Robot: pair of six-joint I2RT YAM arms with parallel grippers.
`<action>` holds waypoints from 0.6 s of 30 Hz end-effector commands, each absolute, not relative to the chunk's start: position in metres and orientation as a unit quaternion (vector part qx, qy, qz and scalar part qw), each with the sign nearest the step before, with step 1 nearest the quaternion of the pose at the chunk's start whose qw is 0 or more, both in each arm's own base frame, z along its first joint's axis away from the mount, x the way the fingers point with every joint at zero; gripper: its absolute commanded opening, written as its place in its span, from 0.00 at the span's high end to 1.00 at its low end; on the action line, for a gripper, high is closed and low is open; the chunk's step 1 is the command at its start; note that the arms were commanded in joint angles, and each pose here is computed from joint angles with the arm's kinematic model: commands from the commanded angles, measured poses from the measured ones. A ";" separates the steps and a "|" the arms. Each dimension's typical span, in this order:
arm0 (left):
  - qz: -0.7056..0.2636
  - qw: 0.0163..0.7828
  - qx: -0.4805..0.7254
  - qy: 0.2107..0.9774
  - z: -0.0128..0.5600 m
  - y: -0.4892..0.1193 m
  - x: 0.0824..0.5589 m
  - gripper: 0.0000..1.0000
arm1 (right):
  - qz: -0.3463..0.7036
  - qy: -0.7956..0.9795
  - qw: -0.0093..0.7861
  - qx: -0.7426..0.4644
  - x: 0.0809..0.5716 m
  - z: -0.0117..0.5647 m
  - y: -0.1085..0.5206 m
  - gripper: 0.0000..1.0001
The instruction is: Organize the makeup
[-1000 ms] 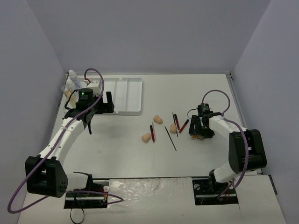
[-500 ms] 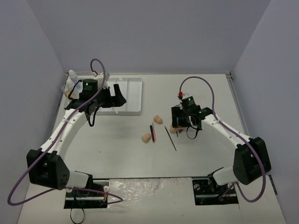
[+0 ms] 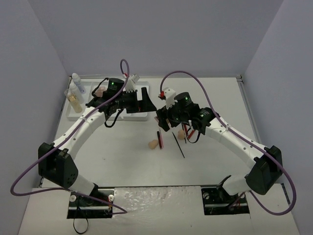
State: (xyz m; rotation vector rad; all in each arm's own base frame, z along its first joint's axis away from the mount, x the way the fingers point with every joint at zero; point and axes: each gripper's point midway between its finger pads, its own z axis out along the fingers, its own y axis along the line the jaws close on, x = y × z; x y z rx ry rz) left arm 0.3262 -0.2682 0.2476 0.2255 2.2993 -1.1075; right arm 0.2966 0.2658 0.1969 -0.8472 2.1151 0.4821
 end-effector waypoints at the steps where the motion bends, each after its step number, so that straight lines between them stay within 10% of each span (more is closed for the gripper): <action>1: -0.456 0.303 0.089 0.832 0.289 -0.285 0.325 0.04 | 0.215 0.786 0.442 -0.374 0.301 0.237 0.283 0.70; 10: -0.474 0.247 0.094 0.840 0.272 -0.313 0.310 0.14 | 0.225 0.780 0.441 -0.383 0.296 0.238 0.286 0.70; 18: -0.473 0.233 0.101 0.844 0.260 -0.320 0.300 0.58 | 0.225 0.781 0.437 -0.386 0.295 0.231 0.286 0.70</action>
